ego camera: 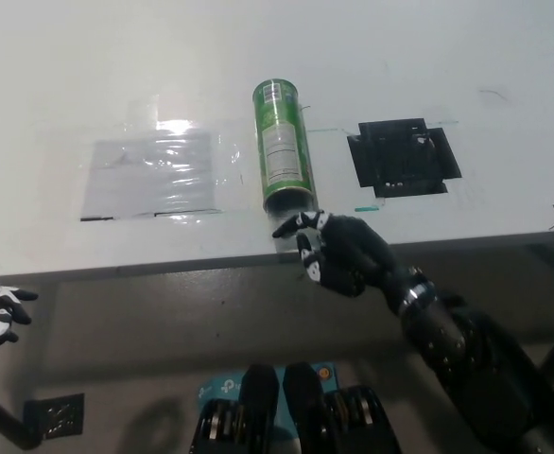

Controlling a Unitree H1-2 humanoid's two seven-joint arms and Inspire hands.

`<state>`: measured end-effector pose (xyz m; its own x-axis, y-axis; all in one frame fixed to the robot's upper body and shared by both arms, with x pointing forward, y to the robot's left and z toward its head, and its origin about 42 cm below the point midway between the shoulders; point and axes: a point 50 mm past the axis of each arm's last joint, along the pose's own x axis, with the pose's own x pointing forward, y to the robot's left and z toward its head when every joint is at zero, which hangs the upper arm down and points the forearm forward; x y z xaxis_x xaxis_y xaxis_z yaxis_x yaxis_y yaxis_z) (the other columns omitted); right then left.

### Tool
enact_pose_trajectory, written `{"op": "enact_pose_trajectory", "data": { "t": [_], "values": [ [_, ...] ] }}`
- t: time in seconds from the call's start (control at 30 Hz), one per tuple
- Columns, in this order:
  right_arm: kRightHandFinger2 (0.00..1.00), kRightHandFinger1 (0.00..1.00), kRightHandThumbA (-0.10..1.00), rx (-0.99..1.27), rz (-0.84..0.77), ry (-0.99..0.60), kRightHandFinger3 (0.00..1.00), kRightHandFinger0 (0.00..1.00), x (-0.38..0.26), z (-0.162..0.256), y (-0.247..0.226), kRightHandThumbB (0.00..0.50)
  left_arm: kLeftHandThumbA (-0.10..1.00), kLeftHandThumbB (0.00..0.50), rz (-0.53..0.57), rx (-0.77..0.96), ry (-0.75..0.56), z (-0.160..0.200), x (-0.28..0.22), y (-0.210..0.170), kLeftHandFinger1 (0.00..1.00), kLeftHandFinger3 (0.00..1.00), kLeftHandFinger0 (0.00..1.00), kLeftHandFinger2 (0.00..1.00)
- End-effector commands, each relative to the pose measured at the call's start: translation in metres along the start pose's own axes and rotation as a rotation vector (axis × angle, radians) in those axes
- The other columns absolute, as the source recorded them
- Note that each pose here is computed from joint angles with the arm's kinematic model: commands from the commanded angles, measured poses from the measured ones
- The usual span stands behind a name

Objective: The robot uses its right hand finger to pull out the chips tray kept inside a container in the middle of the desk

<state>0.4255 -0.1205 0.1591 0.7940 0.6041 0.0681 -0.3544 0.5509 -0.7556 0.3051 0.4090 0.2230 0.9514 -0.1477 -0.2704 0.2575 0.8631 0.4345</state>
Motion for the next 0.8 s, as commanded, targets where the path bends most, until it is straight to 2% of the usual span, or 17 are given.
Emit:
{"op": "enact_pose_trajectory", "data": {
  "t": [0.0, 0.07, 0.13, 0.2, 0.23, 0.27, 0.37, 0.5, 0.57, 0.63, 0.7, 0.77],
  "values": [
    [0.68, 0.01, -0.10, -0.030, 0.026, 0.045, 0.72, 0.00, -0.019, -0.011, 0.004, 0.169, 0.07, 0.000, 0.002, 0.048, -0.026, 0.015, 0.000, 0.011, 0.63, 0.88, 0.56, 0.75],
    [0.67, 0.04, -0.10, -0.035, 0.027, 0.046, 0.73, 0.00, -0.021, -0.010, 0.005, 0.156, 0.09, 0.000, 0.007, 0.035, -0.027, 0.015, 0.001, 0.012, 0.63, 0.87, 0.57, 0.75],
    [0.66, 0.08, -0.10, -0.025, 0.028, 0.052, 0.74, 0.05, -0.024, -0.011, 0.007, 0.148, 0.09, 0.000, 0.007, 0.032, -0.026, 0.015, 0.002, 0.013, 0.63, 0.87, 0.57, 0.75],
    [0.64, 0.10, -0.10, -0.003, 0.020, 0.046, 0.75, 0.05, -0.025, -0.010, 0.014, 0.140, 0.08, 0.000, 0.005, 0.035, -0.028, 0.016, 0.002, 0.013, 0.61, 0.86, 0.55, 0.73],
    [0.66, 0.19, -0.10, -0.002, 0.016, 0.037, 0.77, 0.14, -0.026, -0.010, 0.018, 0.137, 0.08, 0.000, 0.005, 0.043, -0.029, 0.017, 0.002, 0.014, 0.61, 0.86, 0.55, 0.73],
    [0.66, 0.15, -0.10, -0.001, 0.010, 0.035, 0.77, 0.10, -0.026, -0.008, 0.019, 0.132, 0.08, 0.000, 0.004, 0.047, -0.030, 0.018, 0.003, 0.014, 0.62, 0.85, 0.56, 0.73],
    [0.65, 0.24, -0.10, 0.001, 0.002, 0.029, 0.77, 0.18, -0.026, -0.004, 0.021, 0.142, 0.09, 0.000, 0.007, 0.047, -0.030, 0.018, 0.003, 0.014, 0.63, 0.86, 0.57, 0.74],
    [0.64, 0.14, -0.10, 0.028, -0.010, 0.027, 0.77, 0.07, -0.029, 0.000, 0.024, 0.131, 0.08, 0.000, 0.009, 0.051, -0.027, 0.018, 0.002, 0.014, 0.62, 0.87, 0.56, 0.72],
    [0.64, 0.20, -0.10, 0.024, -0.014, 0.024, 0.78, 0.12, -0.030, 0.001, 0.023, 0.134, 0.09, 0.000, 0.010, 0.052, -0.028, 0.018, 0.002, 0.014, 0.62, 0.87, 0.56, 0.72],
    [0.64, 0.12, -0.10, 0.031, -0.021, 0.028, 0.78, 0.04, -0.032, 0.002, 0.022, 0.133, 0.08, 0.000, 0.008, 0.045, -0.028, 0.017, 0.002, 0.014, 0.62, 0.87, 0.56, 0.72],
    [0.64, 0.10, -0.10, 0.036, -0.025, 0.036, 0.77, 0.01, -0.035, 0.001, 0.022, 0.139, 0.08, 0.000, 0.005, 0.049, -0.028, 0.018, 0.002, 0.014, 0.62, 0.87, 0.57, 0.73],
    [0.65, 0.29, -0.10, 0.051, -0.028, 0.033, 0.77, 0.21, -0.041, -0.002, 0.023, 0.130, 0.08, 0.000, 0.004, 0.051, -0.031, 0.018, 0.002, 0.014, 0.61, 0.87, 0.55, 0.72]
  ]
}}
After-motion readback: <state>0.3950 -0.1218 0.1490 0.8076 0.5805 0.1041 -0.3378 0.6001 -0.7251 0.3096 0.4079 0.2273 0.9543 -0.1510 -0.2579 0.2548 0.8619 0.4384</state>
